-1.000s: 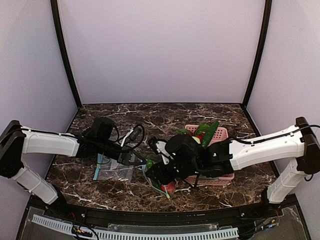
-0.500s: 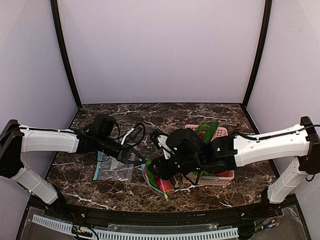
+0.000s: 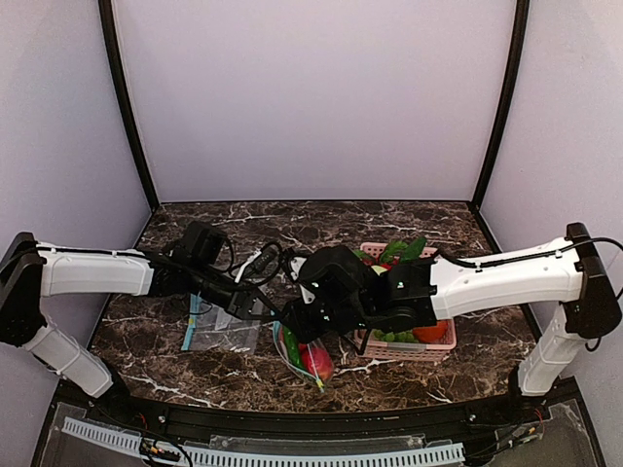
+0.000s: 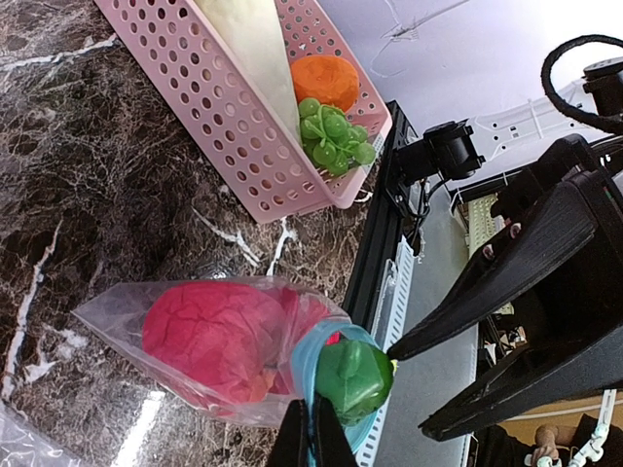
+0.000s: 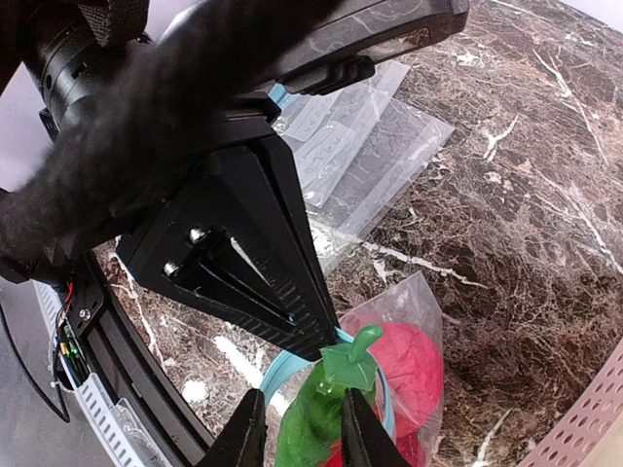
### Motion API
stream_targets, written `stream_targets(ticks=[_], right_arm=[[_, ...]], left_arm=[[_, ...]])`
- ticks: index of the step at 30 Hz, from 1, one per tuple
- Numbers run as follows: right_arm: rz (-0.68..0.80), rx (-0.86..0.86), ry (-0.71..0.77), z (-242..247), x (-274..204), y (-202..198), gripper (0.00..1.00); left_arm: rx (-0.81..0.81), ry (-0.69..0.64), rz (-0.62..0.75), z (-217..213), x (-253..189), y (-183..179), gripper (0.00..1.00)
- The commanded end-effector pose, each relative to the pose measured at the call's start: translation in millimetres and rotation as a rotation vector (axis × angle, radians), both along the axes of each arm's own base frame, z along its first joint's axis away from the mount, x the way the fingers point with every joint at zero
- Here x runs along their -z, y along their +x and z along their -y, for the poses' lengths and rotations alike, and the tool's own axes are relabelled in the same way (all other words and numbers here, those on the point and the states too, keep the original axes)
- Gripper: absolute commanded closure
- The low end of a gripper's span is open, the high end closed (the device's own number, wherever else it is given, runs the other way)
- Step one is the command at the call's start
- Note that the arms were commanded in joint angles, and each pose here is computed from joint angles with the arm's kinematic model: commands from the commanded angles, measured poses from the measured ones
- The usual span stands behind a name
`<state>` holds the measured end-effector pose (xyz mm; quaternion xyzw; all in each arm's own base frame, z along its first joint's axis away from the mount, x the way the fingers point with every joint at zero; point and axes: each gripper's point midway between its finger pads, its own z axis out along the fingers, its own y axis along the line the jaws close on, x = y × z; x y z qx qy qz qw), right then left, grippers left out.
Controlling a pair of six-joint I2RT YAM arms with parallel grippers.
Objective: Place the food in the zip-top bag and seal the zipper
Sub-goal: Adjust the fake vegetable in the zipper food storage bag.
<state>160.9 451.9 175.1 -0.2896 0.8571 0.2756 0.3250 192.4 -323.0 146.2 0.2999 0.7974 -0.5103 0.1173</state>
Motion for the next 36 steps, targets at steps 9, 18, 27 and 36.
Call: stream_targets(ticks=[9,18,27,36], right_arm=[[0.026,0.081,-0.086,5.6,18.2,12.0,0.77],[0.017,0.06,-0.081,-1.9,21.2,11.1,0.77],[0.013,0.023,-0.081,-9.8,25.8,8.2,0.88],[0.038,-0.081,-0.083,-9.9,26.3,-9.4,0.97]], left_arm=[[0.024,-0.019,0.035,0.7,-14.0,-2.2,0.99],[0.026,-0.021,0.036,1.4,-14.8,-1.8,0.99],[0.036,-0.022,0.042,2.3,-17.7,-1.6,0.99],[0.038,-0.019,0.067,6.2,-25.6,5.1,0.99]])
